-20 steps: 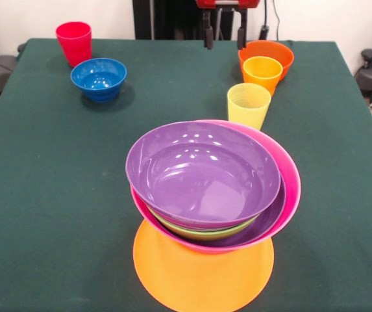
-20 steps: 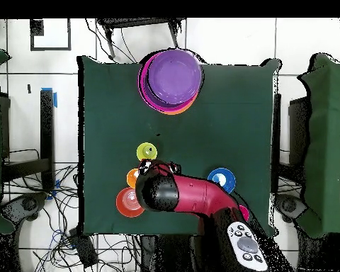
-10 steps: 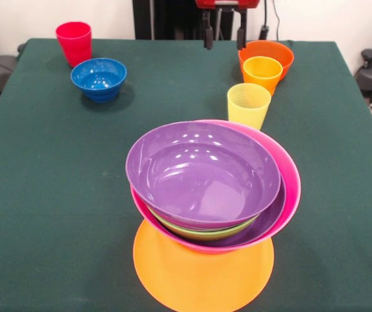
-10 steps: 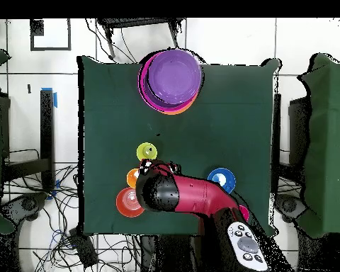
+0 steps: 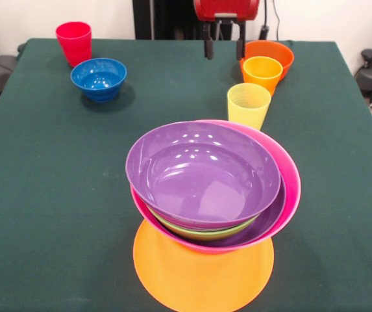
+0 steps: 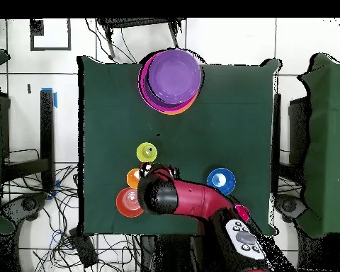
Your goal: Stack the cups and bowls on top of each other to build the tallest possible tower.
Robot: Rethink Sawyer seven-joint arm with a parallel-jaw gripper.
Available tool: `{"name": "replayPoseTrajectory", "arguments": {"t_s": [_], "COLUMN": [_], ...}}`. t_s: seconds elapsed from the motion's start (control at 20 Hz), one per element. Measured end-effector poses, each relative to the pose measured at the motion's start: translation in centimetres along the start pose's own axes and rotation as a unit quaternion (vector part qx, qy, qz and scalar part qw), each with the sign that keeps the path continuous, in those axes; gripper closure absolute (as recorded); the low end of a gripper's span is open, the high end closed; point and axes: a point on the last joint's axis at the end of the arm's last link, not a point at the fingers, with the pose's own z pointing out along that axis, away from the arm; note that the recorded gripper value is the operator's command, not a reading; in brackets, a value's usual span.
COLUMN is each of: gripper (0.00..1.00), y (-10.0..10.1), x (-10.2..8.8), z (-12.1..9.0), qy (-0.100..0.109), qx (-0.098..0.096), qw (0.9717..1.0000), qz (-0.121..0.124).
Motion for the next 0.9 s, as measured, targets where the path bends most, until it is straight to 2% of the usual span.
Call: {"name": "replayPoseTrajectory", "arguments": {"t_s": [0.2,0.4,0.9], "gripper": [0.0,0.0,0.0], "y": [0.0,0.1,-0.1], "x": [1.4,2.9,6.3], "z": [1.9,3.2,4.2], "qy": [-0.002,0.007,0.043], "qx": [-0.005,-0.008,-0.012], "qw": [1.0,0.9999,0.999], "qz": [0.004,0.006,0.004]}}
